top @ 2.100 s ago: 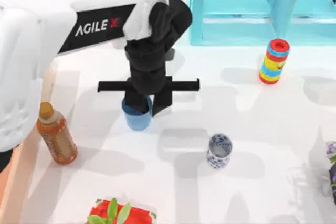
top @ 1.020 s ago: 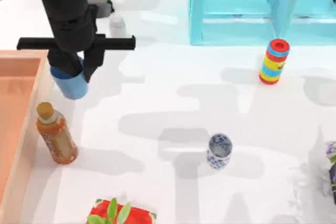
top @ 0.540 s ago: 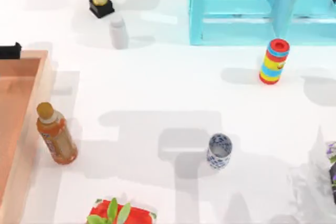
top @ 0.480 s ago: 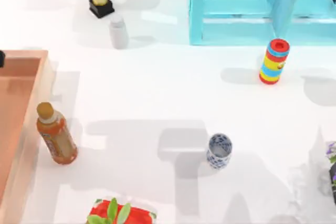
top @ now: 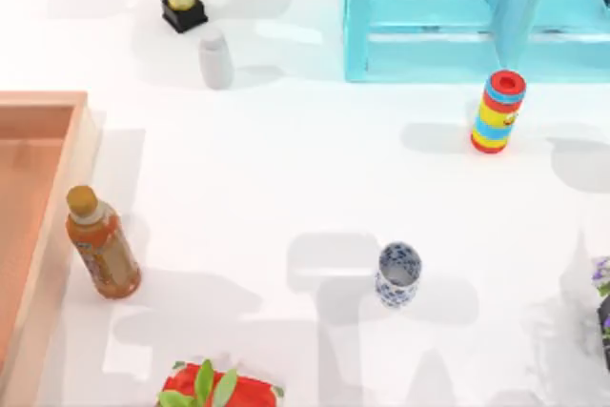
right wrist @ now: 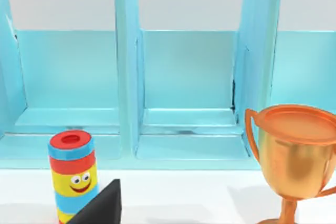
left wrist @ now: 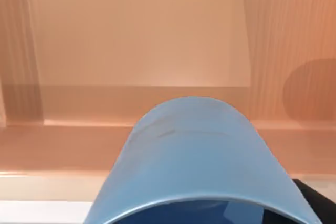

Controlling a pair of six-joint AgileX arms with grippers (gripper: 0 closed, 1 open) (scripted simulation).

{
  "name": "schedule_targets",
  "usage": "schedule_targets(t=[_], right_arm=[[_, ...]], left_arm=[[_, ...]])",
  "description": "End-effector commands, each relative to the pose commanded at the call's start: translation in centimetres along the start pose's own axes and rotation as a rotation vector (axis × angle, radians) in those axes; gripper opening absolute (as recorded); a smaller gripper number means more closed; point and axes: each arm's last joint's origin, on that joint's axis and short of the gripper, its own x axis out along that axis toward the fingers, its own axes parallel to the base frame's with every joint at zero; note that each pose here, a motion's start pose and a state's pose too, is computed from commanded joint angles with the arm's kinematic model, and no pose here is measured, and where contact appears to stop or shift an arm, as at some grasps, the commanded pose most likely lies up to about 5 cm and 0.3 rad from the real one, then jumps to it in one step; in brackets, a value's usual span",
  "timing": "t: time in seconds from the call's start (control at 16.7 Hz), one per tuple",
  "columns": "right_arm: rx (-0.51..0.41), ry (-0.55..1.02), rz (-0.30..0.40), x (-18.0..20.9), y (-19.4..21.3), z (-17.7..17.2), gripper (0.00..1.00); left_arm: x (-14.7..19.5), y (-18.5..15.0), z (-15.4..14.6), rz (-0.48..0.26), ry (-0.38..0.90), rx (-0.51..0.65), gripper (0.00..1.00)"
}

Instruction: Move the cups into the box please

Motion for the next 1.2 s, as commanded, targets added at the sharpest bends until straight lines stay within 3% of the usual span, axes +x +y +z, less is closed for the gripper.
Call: schedule_targets(t=[0.36,0.84,1.14,1.2], right_arm=[[0.0,0.0,0.0,0.0,0.0,0.0,1.0],[0.0,0.0,0.0,0.0,0.0,0.0,1.0],[0.0,0.0,0.0,0.0,0.0,0.0,1.0],[0.0,0.0,0.0,0.0,0.0,0.0,1.0]], left_arm=[[0.4,0.0,0.2,0.001,0.001,0.004,0.0],[6.2,0.8,0.0,0.0,0.001,0.001,0.0],[6.4,0.9,-0.1,0.0,0.0,0.0,0.0],[6.4,0.9,-0.1,0.0,0.0,0.0,0.08]])
